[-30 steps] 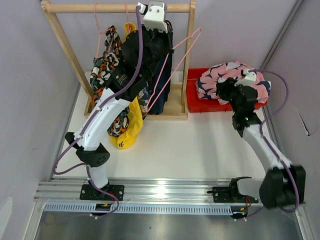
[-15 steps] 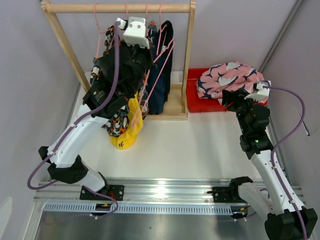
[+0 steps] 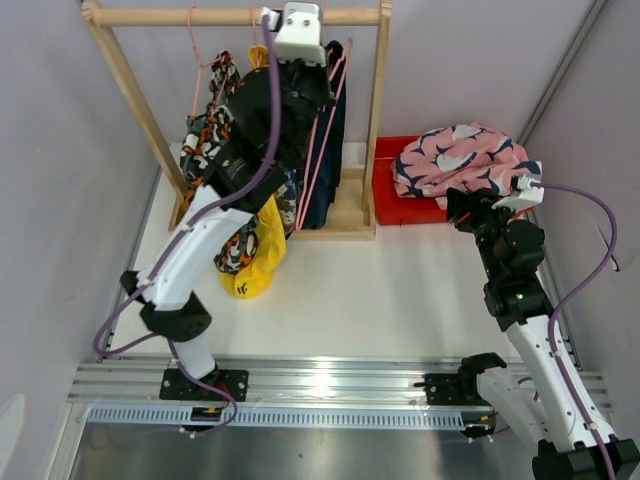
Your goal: Remove the shorts from the hanger
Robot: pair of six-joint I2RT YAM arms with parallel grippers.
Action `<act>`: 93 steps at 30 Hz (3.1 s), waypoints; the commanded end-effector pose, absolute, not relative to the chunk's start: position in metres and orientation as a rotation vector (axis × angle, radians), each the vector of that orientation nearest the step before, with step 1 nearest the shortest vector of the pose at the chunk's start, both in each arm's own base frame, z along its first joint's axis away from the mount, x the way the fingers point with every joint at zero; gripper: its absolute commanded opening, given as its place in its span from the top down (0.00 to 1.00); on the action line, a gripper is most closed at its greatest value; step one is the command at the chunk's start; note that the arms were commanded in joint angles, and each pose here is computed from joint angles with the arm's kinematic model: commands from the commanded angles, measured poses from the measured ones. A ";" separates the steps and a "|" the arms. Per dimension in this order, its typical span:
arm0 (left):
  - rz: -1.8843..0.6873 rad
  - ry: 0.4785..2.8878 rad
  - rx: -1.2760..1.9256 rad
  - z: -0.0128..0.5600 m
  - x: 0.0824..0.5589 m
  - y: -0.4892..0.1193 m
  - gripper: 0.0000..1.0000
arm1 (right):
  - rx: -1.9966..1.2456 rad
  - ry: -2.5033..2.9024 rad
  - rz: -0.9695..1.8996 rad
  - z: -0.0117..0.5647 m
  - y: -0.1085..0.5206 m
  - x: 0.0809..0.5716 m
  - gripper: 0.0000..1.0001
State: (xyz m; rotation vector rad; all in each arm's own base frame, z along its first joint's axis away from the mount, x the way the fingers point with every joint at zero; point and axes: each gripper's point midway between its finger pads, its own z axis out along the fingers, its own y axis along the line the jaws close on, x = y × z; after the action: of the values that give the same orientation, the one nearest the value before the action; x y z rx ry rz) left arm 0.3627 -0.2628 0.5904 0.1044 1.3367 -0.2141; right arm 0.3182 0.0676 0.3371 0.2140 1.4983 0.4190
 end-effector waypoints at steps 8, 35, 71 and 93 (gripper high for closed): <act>-0.264 1.143 0.022 0.618 0.414 -0.294 1.00 | 0.213 1.521 0.456 0.321 0.072 0.300 0.51; -0.545 0.845 -0.030 0.647 0.458 -0.301 1.00 | 0.189 1.537 0.453 0.308 0.077 0.299 0.53; -0.506 1.155 0.256 0.541 0.372 -0.291 0.15 | 0.177 1.518 0.513 0.325 0.086 0.297 0.53; -0.635 1.686 0.495 0.279 0.364 -0.380 0.37 | 0.177 1.570 0.508 0.318 0.084 0.253 0.52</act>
State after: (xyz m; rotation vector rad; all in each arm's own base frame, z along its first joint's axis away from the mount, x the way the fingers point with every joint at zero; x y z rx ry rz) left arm 0.3557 -0.3697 0.2773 0.5444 1.6625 -0.6114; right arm 0.2575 0.0892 0.3063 0.1672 1.5889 0.5292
